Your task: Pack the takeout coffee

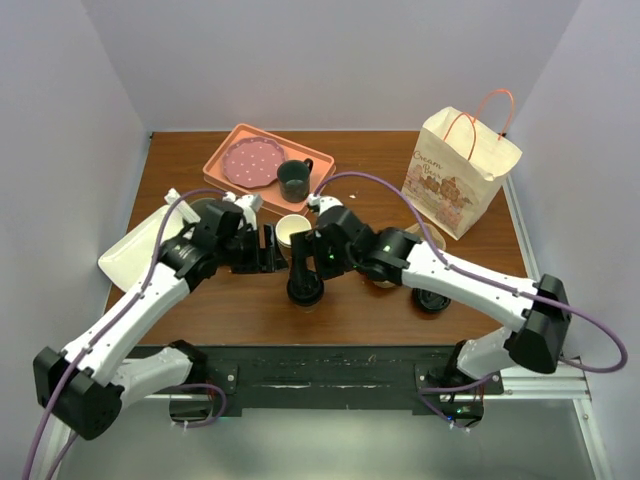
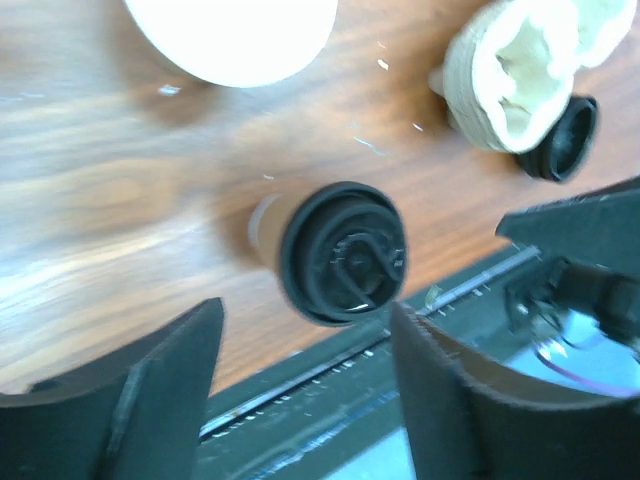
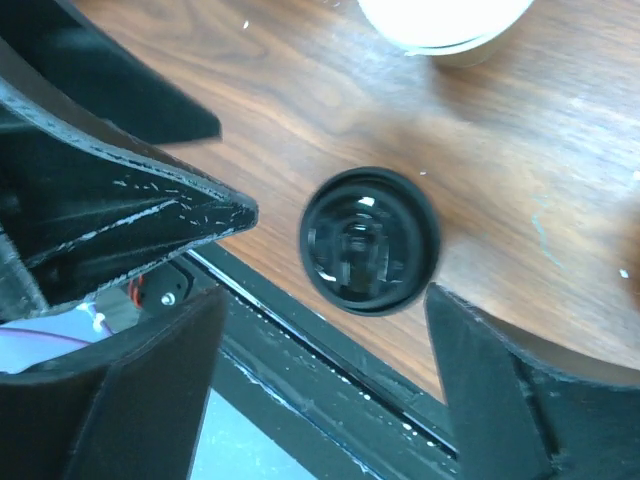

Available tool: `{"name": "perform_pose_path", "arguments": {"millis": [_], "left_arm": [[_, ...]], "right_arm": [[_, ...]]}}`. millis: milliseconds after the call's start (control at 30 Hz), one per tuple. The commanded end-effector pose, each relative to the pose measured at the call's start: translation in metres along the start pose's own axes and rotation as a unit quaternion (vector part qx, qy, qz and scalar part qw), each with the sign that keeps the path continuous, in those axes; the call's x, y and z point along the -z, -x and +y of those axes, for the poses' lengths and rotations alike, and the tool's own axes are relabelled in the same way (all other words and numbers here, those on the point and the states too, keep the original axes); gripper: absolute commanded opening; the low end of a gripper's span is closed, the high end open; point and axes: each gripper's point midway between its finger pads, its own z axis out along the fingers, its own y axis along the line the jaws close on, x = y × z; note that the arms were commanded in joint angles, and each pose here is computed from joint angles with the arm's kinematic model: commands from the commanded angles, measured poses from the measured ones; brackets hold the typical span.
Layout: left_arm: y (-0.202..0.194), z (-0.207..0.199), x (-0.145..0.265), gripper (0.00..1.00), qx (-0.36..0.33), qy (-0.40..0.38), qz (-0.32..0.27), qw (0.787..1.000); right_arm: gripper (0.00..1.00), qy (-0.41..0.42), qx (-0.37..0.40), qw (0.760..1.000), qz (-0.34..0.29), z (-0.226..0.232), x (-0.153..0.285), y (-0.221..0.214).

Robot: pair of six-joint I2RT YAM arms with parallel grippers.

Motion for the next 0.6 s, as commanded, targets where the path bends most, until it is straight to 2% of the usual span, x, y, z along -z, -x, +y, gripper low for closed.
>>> {"name": "perform_pose_path", "arguments": {"millis": [0,133,333,567], "left_arm": [[-0.007,0.037,0.015,0.75,-0.003,0.078,-0.038,0.996],[-0.017,0.072,0.028,0.8,0.018,0.158,-0.058,0.986],[-0.022,0.103,0.044,0.82,0.058,0.238,-0.092,0.965],[-0.021,0.107,0.05,0.8,0.064,0.247,-0.106,0.961]], "right_arm": [[0.95,-0.073,0.009,0.997,-0.02,-0.004,-0.007,0.007],[0.94,-0.128,0.032,0.991,0.004,-0.008,-0.021,-0.006],[0.91,-0.143,0.054,0.988,0.011,-0.004,-0.03,-0.01],[0.9,-0.148,0.065,0.986,0.037,-0.007,-0.043,-0.027]]}}
